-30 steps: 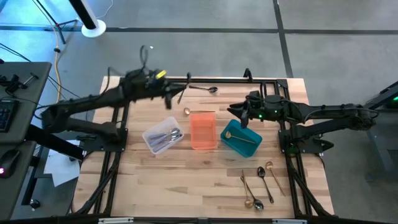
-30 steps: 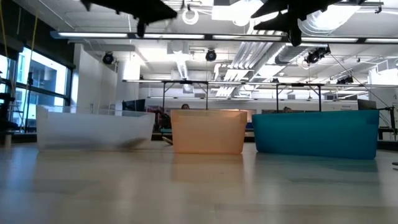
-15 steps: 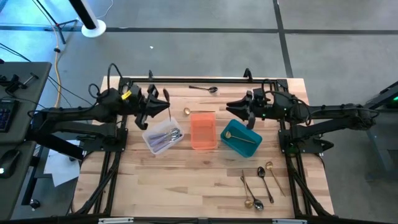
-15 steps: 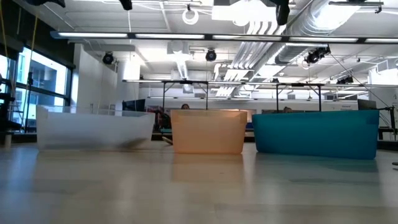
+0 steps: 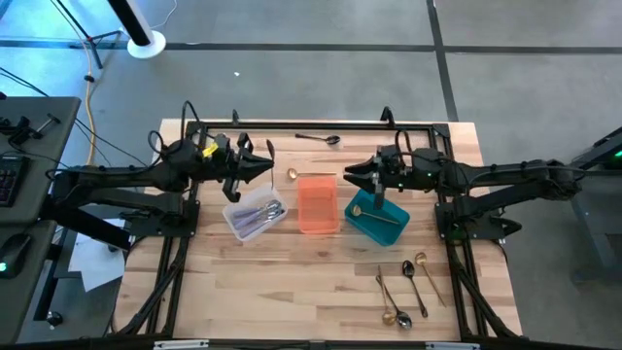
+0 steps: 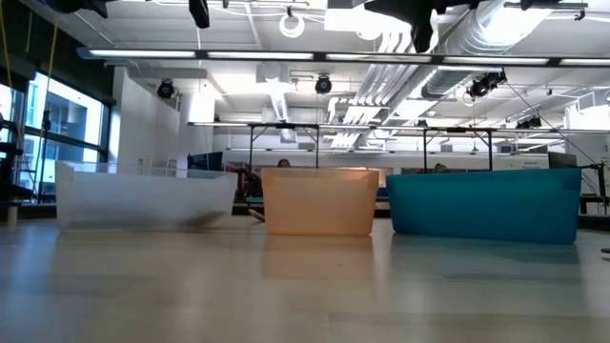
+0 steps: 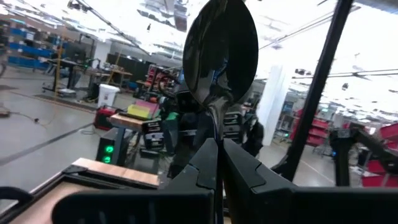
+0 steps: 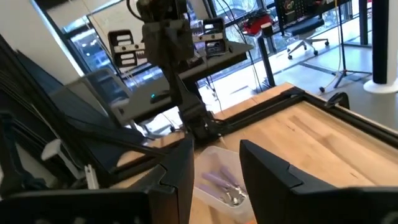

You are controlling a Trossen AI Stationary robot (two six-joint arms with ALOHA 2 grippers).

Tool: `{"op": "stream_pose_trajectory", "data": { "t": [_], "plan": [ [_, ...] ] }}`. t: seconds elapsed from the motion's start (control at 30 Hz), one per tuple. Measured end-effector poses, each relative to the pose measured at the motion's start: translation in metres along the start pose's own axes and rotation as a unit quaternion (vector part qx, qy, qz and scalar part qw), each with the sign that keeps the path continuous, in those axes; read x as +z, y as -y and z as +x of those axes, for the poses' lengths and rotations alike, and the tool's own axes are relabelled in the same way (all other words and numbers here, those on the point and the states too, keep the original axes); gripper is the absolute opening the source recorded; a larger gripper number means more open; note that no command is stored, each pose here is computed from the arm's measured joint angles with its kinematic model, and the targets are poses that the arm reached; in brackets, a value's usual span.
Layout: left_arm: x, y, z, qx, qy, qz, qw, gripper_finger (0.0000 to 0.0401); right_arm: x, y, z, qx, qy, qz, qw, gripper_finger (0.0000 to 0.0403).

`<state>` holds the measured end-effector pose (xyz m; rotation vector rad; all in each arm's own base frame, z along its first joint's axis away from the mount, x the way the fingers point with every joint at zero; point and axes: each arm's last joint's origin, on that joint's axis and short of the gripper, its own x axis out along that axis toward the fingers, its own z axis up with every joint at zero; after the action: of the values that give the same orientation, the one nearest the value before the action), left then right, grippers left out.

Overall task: Sort silverware by color (type)
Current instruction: Put the black spoon into the orange bin

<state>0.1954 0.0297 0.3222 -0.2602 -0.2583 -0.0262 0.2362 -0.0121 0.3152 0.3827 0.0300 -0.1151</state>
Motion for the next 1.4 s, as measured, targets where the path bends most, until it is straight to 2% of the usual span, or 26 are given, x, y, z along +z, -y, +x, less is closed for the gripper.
{"op": "stream_pose_trajectory", "data": {
  "t": [0.3, 0.93, 1.13, 1.27, 1.4],
  "plan": [
    [-0.008, -0.004, 0.007, 0.015, -0.016, 0.003, 1.000, 0.0000, -0.002, 0.001, 0.003, -0.004, -0.002, -0.039, 0.999, 0.0114],
    [-0.010, -0.005, 0.008, 0.020, -0.017, 0.003, 1.000, 0.0000, 0.000, 0.000, 0.003, 0.003, 0.008, -0.039, 0.999, 0.0114],
    [-0.022, -0.011, 0.019, 0.025, -0.033, 0.000, 0.999, 0.0000, 0.000, 0.000, 0.010, 0.011, 0.025, -0.041, 0.999, 0.0114],
    [-0.030, -0.016, 0.037, 0.000, -0.025, -0.015, 1.000, 0.0000, -0.002, -0.001, 0.023, 0.033, 0.052, -0.049, 0.997, 0.0114],
    [-0.035, -0.017, 0.059, -0.063, -0.058, -0.039, 0.996, 0.0000, -0.005, -0.002, 0.035, 0.064, 0.074, -0.030, 0.995, 0.0114]
  ]
}}
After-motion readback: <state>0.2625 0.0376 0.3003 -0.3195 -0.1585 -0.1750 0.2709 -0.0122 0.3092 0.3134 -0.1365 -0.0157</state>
